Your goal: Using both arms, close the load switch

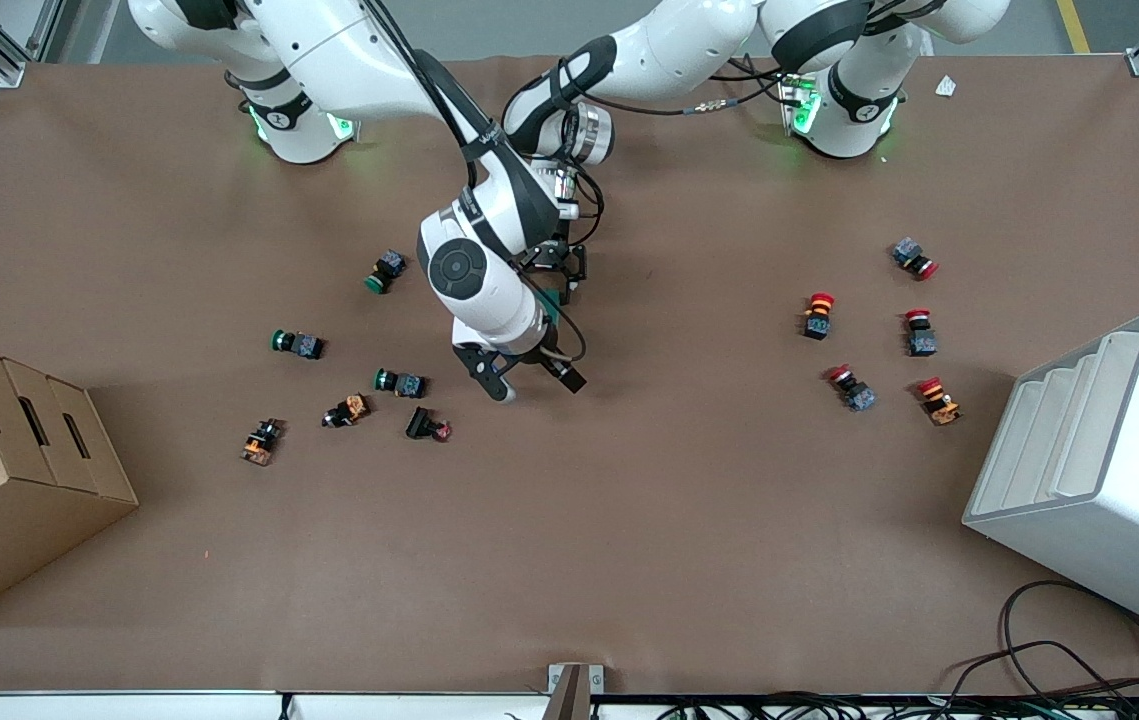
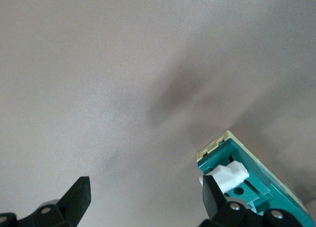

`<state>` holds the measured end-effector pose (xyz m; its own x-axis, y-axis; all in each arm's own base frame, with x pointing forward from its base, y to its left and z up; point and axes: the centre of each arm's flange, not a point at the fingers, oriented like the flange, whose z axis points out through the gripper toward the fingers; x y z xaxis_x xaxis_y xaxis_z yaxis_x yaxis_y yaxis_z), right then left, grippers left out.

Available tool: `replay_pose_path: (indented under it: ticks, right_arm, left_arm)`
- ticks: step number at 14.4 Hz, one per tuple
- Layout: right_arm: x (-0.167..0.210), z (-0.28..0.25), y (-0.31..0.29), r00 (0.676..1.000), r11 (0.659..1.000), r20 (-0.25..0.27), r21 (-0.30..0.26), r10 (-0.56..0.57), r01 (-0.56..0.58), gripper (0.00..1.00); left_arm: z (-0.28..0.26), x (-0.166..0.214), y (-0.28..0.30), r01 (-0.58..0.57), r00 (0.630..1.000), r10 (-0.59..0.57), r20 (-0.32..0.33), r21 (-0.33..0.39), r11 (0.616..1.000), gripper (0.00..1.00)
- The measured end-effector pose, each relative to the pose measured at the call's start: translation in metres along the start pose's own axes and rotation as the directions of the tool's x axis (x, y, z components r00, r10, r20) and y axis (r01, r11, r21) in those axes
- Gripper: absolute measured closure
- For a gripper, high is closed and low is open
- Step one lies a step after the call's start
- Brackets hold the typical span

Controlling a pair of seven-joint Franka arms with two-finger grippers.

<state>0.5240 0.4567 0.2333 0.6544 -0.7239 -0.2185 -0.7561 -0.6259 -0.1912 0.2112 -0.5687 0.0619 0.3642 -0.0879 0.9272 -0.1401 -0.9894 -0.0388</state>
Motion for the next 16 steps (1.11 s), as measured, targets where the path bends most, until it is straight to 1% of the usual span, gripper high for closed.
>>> replay_pose_path:
  ticks: [8,12,16]
  right_arm:
    - [0.002,0.012,0.002,0.999,0.999,-0.001,-0.014,-0.033,0.033,0.00]
    - [0.007,0.034,0.009,0.999,0.998,-0.002,-0.042,-0.043,0.043,0.00]
    - [0.010,0.037,0.005,0.999,0.998,-0.006,-0.034,-0.051,0.051,0.00]
  left_arm:
    - [0.001,0.000,0.001,0.001,1.000,-0.001,-0.002,0.001,1.000,0.00]
    - [0.001,-0.001,0.001,0.000,1.000,0.000,-0.003,0.002,1.000,0.00]
    - [0.001,-0.001,0.001,0.000,1.000,0.000,-0.004,0.002,1.000,0.00]
